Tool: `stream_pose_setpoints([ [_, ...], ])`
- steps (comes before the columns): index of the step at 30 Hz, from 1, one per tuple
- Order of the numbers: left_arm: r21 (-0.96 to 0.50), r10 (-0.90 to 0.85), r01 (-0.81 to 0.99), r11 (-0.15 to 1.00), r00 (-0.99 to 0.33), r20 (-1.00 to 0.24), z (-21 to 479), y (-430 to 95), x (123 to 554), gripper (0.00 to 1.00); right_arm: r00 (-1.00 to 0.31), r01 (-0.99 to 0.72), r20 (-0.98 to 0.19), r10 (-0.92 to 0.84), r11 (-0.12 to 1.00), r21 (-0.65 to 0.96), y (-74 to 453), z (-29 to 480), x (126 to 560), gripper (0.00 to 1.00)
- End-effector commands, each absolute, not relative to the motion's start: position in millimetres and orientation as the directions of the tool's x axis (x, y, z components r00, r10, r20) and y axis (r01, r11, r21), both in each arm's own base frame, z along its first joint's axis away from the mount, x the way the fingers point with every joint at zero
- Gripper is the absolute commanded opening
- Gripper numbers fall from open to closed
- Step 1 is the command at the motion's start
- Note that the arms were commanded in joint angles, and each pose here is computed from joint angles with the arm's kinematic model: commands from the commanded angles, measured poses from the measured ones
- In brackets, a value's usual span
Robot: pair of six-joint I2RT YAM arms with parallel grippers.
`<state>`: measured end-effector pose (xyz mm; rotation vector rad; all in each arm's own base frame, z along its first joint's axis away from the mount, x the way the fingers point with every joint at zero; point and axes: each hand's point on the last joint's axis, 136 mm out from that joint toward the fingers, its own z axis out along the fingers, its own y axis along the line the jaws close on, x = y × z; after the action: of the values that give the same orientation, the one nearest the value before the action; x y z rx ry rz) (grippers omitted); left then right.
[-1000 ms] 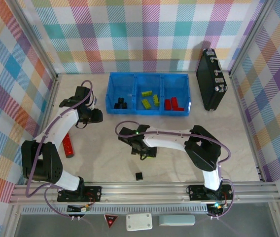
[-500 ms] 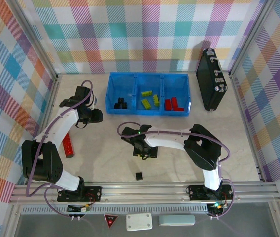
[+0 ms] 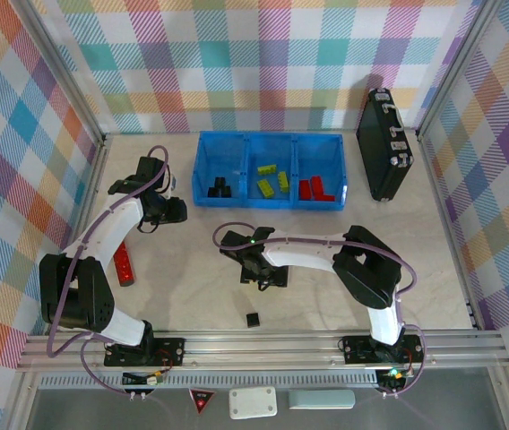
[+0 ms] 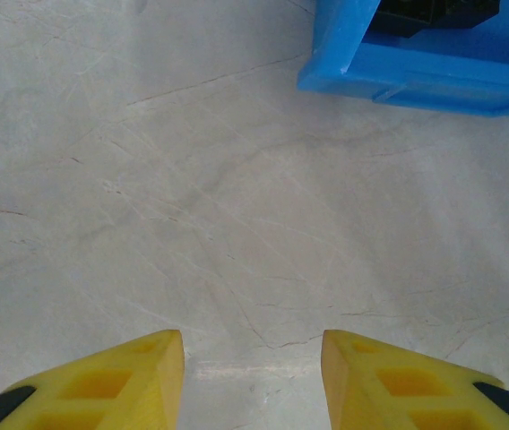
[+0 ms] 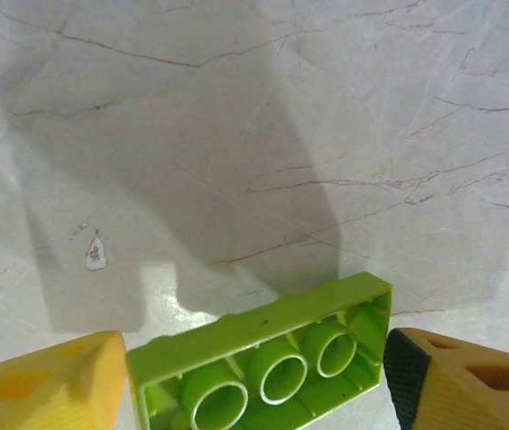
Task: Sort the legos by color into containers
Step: Pick up the lego from the bottom-center of the table.
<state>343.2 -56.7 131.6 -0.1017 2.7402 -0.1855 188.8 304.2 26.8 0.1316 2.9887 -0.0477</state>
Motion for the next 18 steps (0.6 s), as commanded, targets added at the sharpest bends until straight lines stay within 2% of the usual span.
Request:
stream_pose_setpoints([
  [1,-0.149,-0.101,-0.050,0.988,-0.927,-0.360,126.0,-54.9,342.0,0.45,-0.988,0.087,-0.132,0.080,0.995,-0.047,301.0,19.7,186.8,0.77],
  [9,-0.148,-0.101,-0.051,0.988,-0.929,-0.356,124.9,-54.9,341.7,0.45,-0.988,0.088,-0.127,0.081,0.995,-0.044,301.1,16.5,186.1,0.71],
  [18,-0.146,-0.100,-0.051,0.988,-0.930,-0.354,124.3,-54.6,341.6,0.45,-0.988,0.093,-0.129,0.087,0.995,-0.037,299.7,15.2,185.9,0.56],
])
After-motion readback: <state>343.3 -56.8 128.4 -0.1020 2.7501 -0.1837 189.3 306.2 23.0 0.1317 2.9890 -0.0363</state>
